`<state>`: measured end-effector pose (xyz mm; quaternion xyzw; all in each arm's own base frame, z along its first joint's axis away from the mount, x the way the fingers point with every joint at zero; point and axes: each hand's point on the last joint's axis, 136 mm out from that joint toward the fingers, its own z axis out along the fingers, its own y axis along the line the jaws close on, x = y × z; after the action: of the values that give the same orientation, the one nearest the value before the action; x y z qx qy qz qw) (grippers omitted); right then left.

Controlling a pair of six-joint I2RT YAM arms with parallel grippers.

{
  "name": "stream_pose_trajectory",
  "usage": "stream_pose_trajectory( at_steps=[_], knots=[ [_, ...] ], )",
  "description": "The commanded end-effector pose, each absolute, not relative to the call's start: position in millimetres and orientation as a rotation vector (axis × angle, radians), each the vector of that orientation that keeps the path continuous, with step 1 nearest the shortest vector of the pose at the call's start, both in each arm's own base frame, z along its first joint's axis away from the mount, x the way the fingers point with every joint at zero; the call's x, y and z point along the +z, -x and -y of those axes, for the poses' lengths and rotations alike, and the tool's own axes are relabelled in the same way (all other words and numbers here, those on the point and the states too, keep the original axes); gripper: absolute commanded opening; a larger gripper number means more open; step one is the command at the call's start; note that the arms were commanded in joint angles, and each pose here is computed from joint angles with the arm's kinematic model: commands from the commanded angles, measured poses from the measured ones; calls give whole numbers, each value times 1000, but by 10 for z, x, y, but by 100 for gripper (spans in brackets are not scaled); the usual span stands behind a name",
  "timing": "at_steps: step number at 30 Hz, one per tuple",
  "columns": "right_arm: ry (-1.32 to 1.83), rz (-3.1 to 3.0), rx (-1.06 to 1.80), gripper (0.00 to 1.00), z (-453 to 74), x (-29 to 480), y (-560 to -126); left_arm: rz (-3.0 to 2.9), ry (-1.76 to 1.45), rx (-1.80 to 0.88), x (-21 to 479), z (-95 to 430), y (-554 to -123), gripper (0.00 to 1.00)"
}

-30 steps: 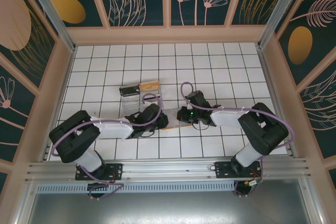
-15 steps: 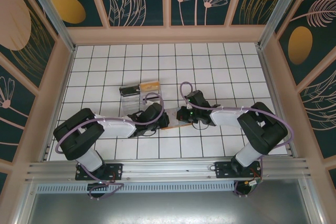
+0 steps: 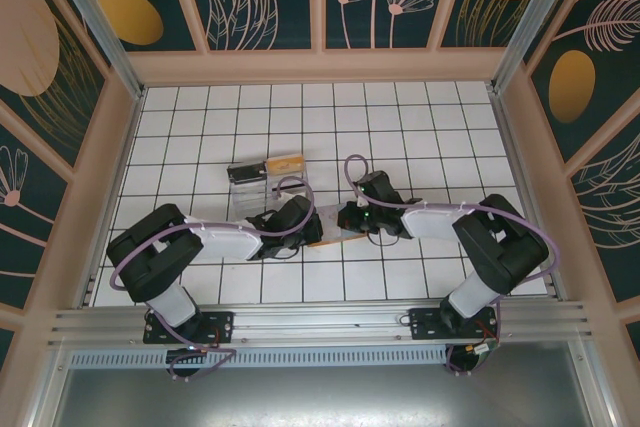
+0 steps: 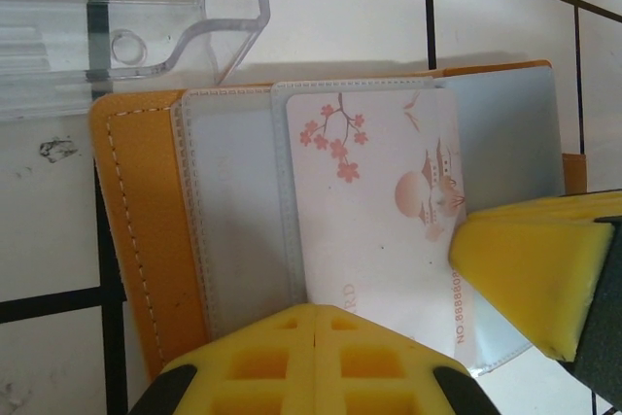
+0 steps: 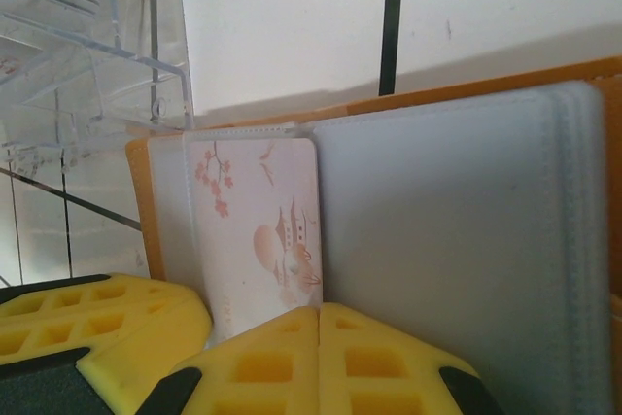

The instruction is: Take the credit cards out of the card holder

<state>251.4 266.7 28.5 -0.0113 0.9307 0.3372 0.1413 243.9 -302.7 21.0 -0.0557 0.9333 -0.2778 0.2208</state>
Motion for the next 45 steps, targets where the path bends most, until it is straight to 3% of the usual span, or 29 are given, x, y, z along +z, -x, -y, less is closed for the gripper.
stream_pose_trajectory(
  at_steps=[1, 17, 27, 32, 35, 39, 45],
  knots=[
    [44, -2701, 962, 5, -2548, 245, -2495, -2678, 199, -588, -90, 2750, -2333, 0],
    [-17, -2679, 961, 0, -2239, 283, -2476, -2677, 187, -598, -73, 2780, -2339, 0],
    [-119, -2566, 929, 0, -1843, 616, -2571, -2654, 153, -646, 37, 2877, -2381, 0],
    [-82, -2466, 926, 0, -1795, 978, -2614, -2577, 102, -744, 333, 3038, -2468, 0],
    [-51, -2401, 907, 0, -1776, 1213, -2653, -2456, 68, -856, 751, 3152, -2540, 8],
    [13, -2320, 867, 0, -1824, 1524, -2719, -2321, 68, -897, 1263, 3078, -2598, 48],
    [245, -2213, 743, 0, -2217, 1978, -2802, -2148, 212, -802, 1790, 2496, -2581, 93]
  ],
)
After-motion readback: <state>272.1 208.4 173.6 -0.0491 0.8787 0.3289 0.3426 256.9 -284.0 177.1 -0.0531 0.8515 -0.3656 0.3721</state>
